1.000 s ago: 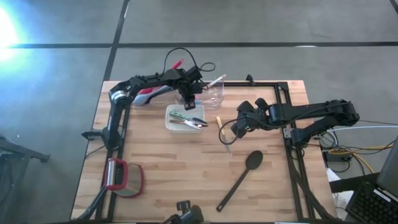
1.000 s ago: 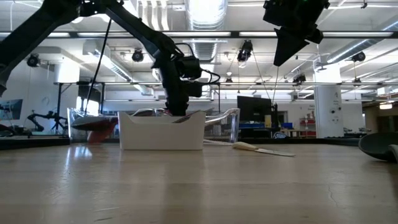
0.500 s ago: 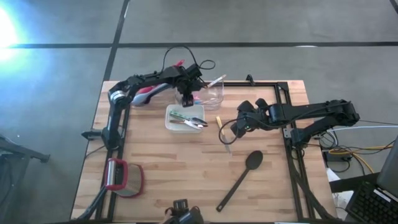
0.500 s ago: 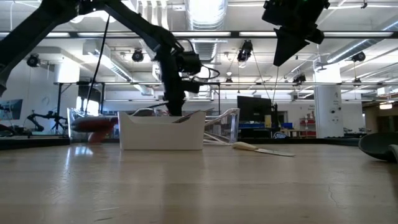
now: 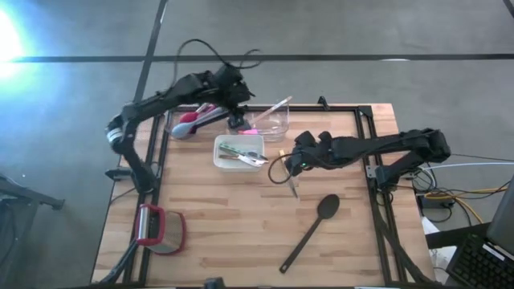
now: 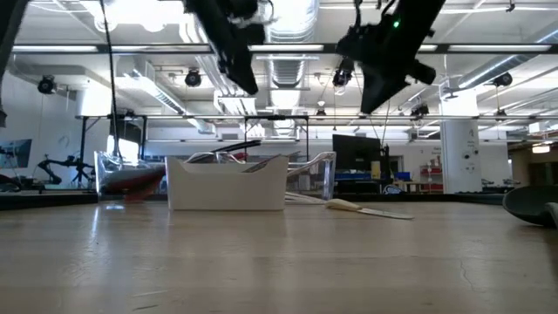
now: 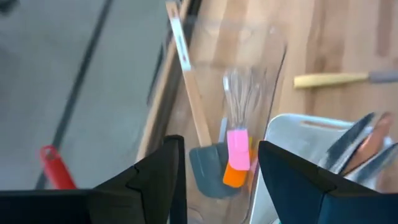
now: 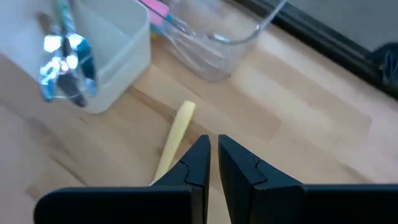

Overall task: Pick & Place Kitchen Items
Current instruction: Put the yellow knife into the white bin

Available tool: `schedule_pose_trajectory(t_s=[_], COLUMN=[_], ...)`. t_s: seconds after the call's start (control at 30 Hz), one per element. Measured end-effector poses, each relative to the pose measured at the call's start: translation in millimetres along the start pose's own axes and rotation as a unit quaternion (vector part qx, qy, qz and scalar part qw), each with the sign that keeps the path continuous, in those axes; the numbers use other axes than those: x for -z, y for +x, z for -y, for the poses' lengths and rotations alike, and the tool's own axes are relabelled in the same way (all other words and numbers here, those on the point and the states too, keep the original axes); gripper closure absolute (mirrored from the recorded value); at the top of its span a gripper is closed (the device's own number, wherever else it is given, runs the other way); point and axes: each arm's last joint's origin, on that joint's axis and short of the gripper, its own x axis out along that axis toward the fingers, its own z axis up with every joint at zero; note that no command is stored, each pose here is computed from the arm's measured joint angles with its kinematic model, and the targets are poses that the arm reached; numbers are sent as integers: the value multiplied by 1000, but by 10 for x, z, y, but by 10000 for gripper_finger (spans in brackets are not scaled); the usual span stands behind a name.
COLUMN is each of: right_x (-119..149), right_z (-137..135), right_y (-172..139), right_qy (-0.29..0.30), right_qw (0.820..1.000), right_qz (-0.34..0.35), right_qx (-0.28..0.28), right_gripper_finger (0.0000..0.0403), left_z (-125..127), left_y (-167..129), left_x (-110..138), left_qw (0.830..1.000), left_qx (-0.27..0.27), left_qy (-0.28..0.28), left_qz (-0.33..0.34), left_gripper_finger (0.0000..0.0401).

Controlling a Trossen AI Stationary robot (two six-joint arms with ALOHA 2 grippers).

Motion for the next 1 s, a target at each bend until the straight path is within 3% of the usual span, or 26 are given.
schedule_pose_trajectory(t_s=[0.2,0.4,0.67,0.8,1.0], right_x=[44,44,-1,-37,0], right_z=[-83,-145,-93,-144,-140], right_y=[405,759,1000,1086,1222], right_qy=[36,65,85,77,68], right_qw=[998,993,989,990,988], right_qz=[-50,-96,-118,-118,-138], right_qx=[31,17,14,-28,-28], right_gripper_finger=[365,312,245,228,218], left_z=[69,166,293,336,343], left_y=[-565,-848,-942,-898,-875], left_x=[107,401,761,891,954], left_qw=[996,992,983,982,982], left_qx=[-26,-42,-65,-72,-95], left_qy=[-3,-12,0,5,1], left_qz=[80,118,171,172,162], left_gripper_finger=[174,174,174,174,174])
